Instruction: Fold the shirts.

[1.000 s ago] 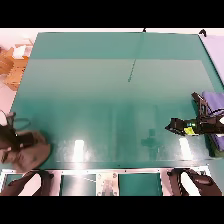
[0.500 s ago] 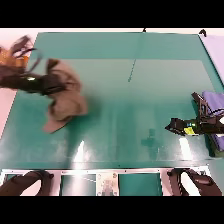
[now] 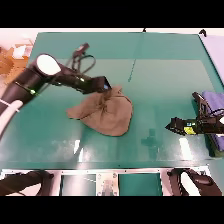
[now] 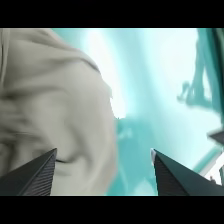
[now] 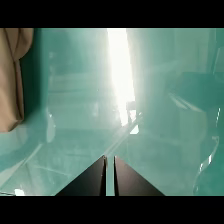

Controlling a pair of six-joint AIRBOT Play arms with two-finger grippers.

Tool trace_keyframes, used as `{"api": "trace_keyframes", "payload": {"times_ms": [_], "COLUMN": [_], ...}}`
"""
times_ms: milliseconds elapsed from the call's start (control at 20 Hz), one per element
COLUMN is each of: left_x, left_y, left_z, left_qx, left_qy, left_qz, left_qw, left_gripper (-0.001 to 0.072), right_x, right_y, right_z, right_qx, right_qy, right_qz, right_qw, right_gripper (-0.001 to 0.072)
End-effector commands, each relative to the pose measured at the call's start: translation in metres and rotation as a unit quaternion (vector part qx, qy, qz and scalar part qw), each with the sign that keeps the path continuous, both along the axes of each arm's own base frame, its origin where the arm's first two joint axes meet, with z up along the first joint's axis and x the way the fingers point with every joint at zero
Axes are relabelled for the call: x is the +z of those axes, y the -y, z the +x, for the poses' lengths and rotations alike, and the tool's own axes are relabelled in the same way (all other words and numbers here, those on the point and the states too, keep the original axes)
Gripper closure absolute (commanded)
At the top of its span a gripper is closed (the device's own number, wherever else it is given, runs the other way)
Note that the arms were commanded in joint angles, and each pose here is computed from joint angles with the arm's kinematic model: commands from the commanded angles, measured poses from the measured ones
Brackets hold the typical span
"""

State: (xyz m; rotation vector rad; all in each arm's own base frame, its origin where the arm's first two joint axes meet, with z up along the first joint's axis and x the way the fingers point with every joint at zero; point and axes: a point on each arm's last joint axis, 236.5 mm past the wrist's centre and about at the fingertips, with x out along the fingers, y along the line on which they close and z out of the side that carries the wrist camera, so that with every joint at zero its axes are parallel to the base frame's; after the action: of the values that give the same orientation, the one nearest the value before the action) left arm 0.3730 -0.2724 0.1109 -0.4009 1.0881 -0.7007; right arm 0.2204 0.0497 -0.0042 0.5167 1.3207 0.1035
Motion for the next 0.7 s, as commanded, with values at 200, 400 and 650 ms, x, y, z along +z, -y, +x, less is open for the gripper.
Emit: {"api": "trace_keyframes", "payload": {"times_ms": [200, 400, 650], "left_x": [-0.059, -0.146, -0.207], "left_y": [-0.19, -0.201, -0.206], "left_z": [-0.019, -0.056, -0.064], "left_qx": [0.116, 0.172, 0.214], "left_qy": [-0.143, -0.235, -0.254], "left_qz": [0.121, 0.083, 0.087], "left_qw": [0.975, 0.953, 0.939], "left_gripper": [0.004, 0.004, 0.0041], "right_x": [0.014, 0.001, -0.041], "right_y": [-0.032, -0.062, -0.121], "right_z": [0.052, 0.104, 0.162], "right_qx": [0.005, 0.026, 0.119], "right_qy": [0.085, 0.079, 0.035], "right_qz": [0.086, 0.172, 0.176], "right_qw": [0.993, 0.982, 0.977], "right_gripper": [0.0204, 0.021, 0.0224]}}
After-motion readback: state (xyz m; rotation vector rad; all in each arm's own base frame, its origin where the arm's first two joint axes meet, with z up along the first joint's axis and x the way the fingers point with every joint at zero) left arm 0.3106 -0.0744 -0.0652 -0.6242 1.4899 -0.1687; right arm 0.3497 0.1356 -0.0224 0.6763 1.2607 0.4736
